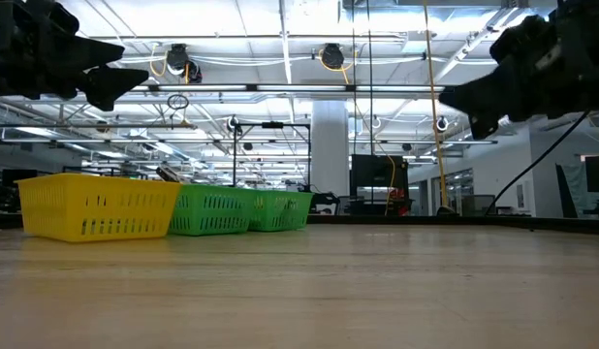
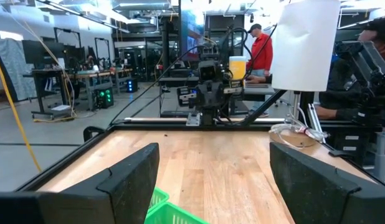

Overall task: Pick & Place School Supplies
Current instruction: Return to home position

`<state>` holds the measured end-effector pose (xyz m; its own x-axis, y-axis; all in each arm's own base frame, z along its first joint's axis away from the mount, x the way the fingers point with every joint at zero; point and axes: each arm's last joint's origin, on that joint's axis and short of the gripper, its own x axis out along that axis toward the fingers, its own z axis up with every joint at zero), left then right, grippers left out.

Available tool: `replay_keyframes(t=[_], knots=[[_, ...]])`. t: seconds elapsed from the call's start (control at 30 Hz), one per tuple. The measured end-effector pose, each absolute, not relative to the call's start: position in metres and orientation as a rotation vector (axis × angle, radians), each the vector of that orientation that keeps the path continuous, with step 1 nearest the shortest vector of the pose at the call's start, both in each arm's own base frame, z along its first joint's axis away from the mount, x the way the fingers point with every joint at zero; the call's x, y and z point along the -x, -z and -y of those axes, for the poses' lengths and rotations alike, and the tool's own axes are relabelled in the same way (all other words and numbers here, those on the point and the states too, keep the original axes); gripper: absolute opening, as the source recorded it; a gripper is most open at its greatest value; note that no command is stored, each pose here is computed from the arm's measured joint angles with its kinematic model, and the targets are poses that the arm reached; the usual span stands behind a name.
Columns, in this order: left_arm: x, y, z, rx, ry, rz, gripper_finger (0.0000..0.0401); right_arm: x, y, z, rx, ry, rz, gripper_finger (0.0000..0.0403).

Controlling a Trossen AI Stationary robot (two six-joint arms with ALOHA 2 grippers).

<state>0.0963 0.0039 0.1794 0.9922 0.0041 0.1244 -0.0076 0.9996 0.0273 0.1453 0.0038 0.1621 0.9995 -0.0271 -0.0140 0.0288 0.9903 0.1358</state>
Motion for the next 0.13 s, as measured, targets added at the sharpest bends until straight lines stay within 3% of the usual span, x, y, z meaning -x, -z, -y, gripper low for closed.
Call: replay_keyframes(t=[0.13], knots=[[-0.0963,-0.1796,-0.0039,-0.028,-0.006,0.125,0.0308,-0.1436,-0.1643,-0.0125,-0.096,-0.296,-0.007,0.0009]])
